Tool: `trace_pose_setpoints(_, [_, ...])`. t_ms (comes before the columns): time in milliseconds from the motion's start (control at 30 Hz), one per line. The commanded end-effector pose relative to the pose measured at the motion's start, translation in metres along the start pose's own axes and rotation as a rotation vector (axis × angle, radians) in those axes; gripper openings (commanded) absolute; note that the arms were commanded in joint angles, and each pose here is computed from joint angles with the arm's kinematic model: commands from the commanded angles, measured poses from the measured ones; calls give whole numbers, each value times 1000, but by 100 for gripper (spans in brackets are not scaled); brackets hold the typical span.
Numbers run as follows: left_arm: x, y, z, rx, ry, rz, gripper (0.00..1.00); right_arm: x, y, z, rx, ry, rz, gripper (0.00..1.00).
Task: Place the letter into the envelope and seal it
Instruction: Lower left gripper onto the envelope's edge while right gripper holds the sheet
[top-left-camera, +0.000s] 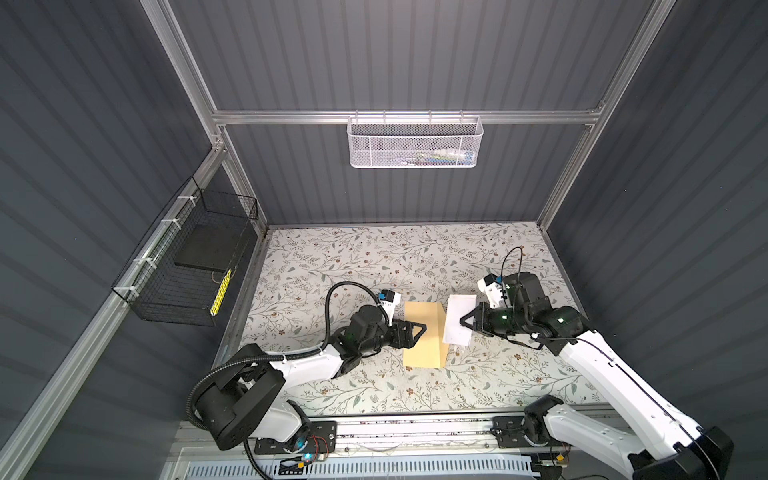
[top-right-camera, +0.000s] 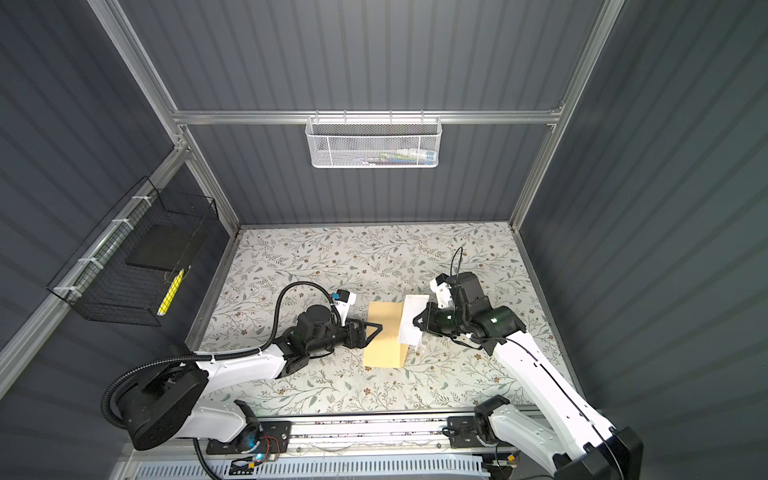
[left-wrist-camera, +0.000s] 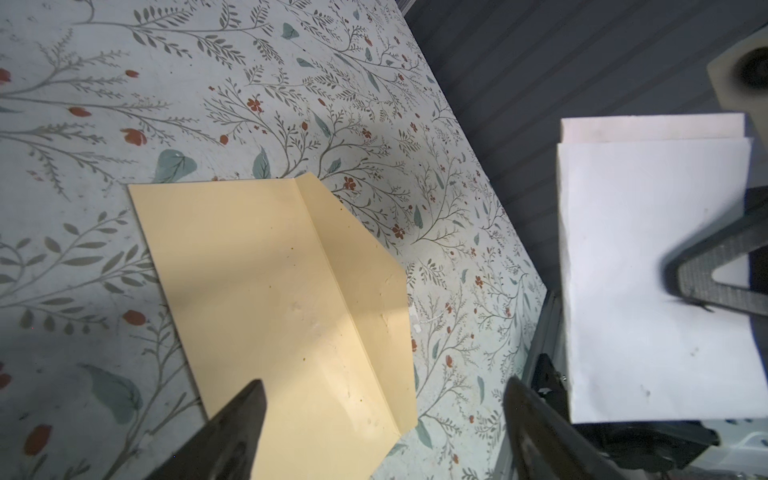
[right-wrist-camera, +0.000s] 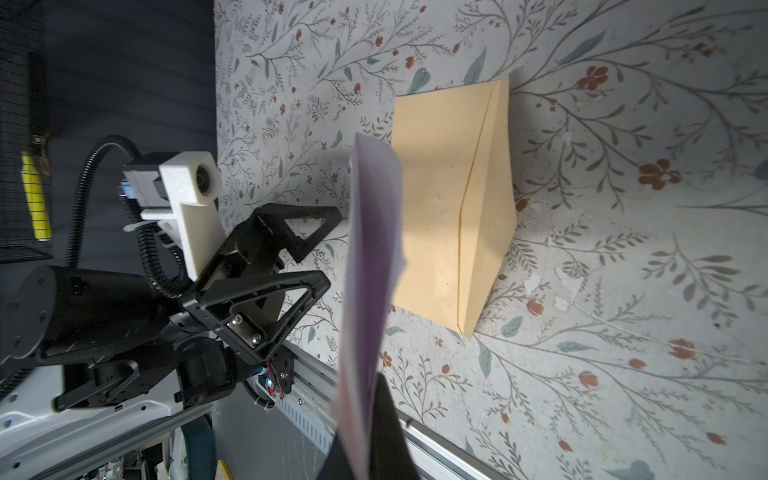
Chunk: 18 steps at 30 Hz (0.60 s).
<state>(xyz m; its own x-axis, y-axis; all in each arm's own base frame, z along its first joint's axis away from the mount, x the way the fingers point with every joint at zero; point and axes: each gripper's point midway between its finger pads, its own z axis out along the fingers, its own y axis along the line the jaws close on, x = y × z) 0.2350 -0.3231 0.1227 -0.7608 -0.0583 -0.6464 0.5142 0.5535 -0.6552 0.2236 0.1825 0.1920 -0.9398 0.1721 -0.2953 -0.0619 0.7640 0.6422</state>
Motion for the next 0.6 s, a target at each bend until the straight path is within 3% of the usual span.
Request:
trace_pose_setpoints(0, [13, 11, 3, -47, 35, -19, 82, -1, -26, 23, 112, 57, 9, 0])
trace_pose_setpoints(567, [48, 51, 10, -168, 105, -94, 47, -4, -64, 65, 213, 158, 20, 0])
